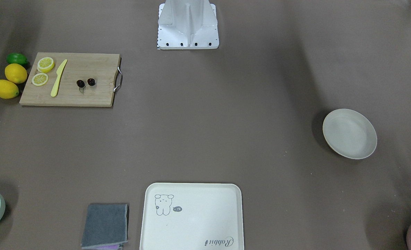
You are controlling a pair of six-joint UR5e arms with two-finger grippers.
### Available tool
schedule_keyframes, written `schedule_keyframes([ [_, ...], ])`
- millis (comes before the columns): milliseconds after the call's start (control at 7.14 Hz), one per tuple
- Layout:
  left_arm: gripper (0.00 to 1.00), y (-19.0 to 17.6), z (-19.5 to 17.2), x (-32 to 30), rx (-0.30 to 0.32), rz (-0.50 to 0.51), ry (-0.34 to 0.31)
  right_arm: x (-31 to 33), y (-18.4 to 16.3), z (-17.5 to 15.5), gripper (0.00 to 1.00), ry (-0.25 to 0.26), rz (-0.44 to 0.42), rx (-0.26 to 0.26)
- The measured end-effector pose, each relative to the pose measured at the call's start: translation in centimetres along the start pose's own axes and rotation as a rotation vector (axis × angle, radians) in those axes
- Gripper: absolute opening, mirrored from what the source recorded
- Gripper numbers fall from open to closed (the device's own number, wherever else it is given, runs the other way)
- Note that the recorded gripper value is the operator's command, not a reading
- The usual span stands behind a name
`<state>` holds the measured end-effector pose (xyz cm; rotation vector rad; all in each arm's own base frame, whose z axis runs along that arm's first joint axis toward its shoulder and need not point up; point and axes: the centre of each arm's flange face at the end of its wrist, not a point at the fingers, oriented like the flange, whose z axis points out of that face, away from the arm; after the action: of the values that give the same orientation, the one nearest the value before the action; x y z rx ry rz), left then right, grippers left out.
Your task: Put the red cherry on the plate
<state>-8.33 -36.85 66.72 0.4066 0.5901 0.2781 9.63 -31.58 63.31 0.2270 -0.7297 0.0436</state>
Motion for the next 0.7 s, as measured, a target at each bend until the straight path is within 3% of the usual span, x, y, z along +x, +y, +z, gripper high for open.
schedule_keyframes([
  [420, 0.97, 0.3, 0.1, 0.1, -0.002, -0.037, 0.03, 0.1, 0.1, -0.1, 1.0, 0.001, 0.005, 0.003],
  [701, 0.97, 0.2, -0.4, 1.0, 0.015, -0.171, 0.145, 0.3, 0.3, -0.2, 1.0, 0.002, 0.009, 0.005],
])
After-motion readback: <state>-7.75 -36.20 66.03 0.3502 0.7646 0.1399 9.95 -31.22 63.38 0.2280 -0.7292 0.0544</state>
